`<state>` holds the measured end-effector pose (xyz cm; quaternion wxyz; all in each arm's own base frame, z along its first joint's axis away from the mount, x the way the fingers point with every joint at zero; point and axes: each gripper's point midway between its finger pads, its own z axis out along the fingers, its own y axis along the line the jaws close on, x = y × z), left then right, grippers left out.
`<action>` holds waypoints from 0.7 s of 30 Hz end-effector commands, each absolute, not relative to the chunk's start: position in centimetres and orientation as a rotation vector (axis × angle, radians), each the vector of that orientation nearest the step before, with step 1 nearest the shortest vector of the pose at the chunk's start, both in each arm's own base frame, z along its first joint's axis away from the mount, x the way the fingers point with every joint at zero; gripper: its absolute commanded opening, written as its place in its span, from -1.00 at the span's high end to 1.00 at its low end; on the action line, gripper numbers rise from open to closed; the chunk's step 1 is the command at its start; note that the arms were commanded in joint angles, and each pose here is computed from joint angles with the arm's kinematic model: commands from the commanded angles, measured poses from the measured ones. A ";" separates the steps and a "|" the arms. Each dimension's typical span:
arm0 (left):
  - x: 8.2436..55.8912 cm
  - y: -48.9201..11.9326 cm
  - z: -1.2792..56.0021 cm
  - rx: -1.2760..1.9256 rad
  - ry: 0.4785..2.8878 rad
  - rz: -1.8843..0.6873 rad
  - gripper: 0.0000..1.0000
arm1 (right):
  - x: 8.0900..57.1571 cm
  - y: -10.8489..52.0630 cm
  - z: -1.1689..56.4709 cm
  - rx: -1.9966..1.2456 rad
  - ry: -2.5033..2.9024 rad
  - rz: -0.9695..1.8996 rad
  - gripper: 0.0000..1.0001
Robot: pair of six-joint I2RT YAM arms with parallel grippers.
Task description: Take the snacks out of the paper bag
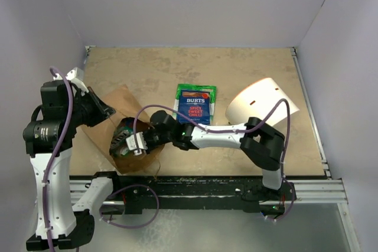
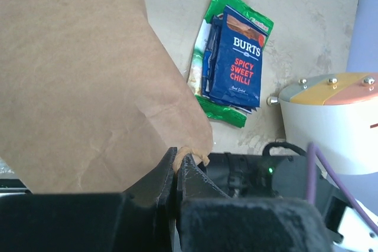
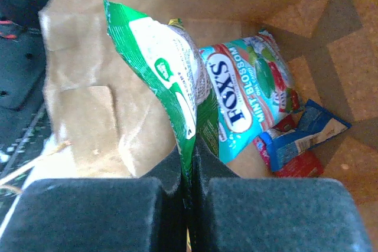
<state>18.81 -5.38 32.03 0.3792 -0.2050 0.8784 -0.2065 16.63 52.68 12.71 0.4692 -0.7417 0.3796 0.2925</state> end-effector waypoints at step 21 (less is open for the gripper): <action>24.5 -5.6 31.2 -0.512 2.196 -0.572 1.00 | 11.8 38.2 26.0 -1.761 1.023 0.865 1.00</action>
